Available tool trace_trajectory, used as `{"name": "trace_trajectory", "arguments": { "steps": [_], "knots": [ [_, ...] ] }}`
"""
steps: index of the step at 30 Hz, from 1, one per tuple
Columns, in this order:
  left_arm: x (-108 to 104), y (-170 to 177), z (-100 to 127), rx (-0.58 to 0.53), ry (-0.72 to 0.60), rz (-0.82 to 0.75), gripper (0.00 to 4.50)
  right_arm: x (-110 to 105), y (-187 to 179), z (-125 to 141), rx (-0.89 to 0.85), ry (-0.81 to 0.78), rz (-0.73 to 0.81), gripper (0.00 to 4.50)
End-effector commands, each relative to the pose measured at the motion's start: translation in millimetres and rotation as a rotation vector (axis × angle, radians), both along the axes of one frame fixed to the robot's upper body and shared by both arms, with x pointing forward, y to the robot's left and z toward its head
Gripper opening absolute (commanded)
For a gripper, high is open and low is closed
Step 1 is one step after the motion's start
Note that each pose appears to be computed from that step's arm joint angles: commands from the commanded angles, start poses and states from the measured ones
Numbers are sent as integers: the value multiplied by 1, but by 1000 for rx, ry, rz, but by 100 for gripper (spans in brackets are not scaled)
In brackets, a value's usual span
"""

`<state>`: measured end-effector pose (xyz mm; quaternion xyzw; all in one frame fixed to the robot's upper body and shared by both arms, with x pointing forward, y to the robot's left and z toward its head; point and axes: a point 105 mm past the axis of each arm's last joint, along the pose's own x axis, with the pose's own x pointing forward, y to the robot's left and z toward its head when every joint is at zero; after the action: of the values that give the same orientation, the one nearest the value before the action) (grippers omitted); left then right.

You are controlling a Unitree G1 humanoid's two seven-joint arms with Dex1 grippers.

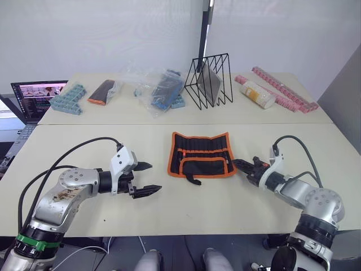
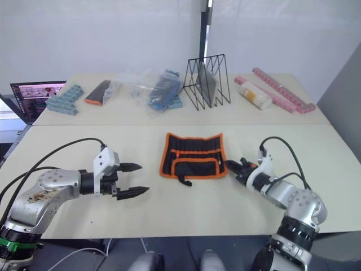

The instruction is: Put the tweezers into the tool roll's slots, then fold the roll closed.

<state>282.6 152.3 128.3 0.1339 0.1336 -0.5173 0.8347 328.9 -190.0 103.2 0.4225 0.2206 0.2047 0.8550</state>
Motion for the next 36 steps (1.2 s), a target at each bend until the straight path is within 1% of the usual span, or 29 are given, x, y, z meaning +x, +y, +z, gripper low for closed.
{"name": "trace_trajectory", "arguments": {
  "steps": [1,4,5,6,10,11,16,18,20,23,24,25,28,33,36],
  "knots": [
    [1,-3,8,2,-37,-29,450,-6,2,-6,39,5,8,3],
    [1,-3,8,4,-37,-33,450,-10,-1,-3,87,-20,22,3],
    [1,-3,8,6,-38,-34,450,-11,-1,-2,93,-25,30,59],
    [0,-3,8,6,-38,-34,450,-12,-1,1,97,-36,43,85],
    [0,-3,7,7,-37,-33,450,-11,-3,8,42,-74,57,226],
    [0,-3,7,6,-36,-33,450,-9,-7,12,19,-98,42,255],
    [-3,-4,8,-9,-29,-41,450,-8,-26,52,-39,-287,21,255],
    [-3,-5,9,-20,-26,-48,450,-7,-30,60,-80,-324,15,255],
    [-3,-5,9,-20,-27,-54,450,-10,-25,68,-112,-383,49,255],
    [-4,-7,10,-21,-27,-64,450,-22,3,74,-123,-452,183,174],
    [-4,-9,10,-21,-27,-69,450,-26,14,73,-130,-458,230,137],
    [-4,-10,11,-22,-28,-72,450,-28,21,69,-160,-457,260,108],
    [-3,-14,13,-22,-33,-81,450,-23,34,47,-293,-424,271,4],
    [-1,-18,18,-16,-40,-96,450,-9,48,9,-424,-375,250,4],
    [5,-19,20,-4,-46,-101,450,-2,52,-13,-533,-337,232,4]
  ]
}}
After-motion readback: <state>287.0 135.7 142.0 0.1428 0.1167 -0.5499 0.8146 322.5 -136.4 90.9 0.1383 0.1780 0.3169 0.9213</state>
